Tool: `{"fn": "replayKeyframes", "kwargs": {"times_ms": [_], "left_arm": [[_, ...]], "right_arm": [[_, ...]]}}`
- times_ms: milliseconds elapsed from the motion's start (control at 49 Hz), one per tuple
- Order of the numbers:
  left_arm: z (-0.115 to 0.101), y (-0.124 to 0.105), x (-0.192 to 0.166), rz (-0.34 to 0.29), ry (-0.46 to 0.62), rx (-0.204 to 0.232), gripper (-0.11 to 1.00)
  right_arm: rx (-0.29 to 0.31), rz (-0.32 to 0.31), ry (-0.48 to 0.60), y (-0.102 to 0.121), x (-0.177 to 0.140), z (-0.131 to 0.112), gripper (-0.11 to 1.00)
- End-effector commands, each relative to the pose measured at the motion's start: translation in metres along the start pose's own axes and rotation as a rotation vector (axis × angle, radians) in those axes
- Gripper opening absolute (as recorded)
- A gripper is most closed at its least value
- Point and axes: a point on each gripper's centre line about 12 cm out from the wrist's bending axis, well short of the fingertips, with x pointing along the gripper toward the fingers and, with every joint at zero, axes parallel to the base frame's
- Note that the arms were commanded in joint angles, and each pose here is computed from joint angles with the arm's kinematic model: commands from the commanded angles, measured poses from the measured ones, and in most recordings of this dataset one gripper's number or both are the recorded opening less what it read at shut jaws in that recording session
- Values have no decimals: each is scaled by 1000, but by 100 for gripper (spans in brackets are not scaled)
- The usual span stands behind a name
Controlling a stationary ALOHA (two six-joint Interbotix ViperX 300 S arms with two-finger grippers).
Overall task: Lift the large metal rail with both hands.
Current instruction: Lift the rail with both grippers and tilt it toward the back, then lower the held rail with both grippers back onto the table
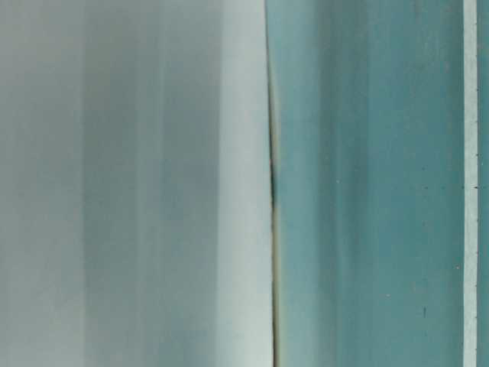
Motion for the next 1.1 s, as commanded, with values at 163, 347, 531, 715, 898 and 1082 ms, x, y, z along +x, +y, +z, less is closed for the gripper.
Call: {"fn": "replayKeyframes", "kwargs": {"times_ms": [163,347,531,715,898,1082], "left_arm": [[9,3,-12,0,-60,-30,37],[10,2,-14,2,-67,-29,37],[10,2,-14,-1,-63,-28,37],[9,2,-14,1,-62,-26,37],[9,2,-10,4,-50,-28,37],[3,4,11,11,-12,-28,37]], "right_arm": [[3,16,-56,4,-11,6,38],[3,15,-55,4,-11,5,38],[3,15,-52,4,-9,5,38],[3,15,-50,4,-9,5,38],[2,11,-26,4,-2,3,38],[-13,1,44,4,23,-4,38]]}}
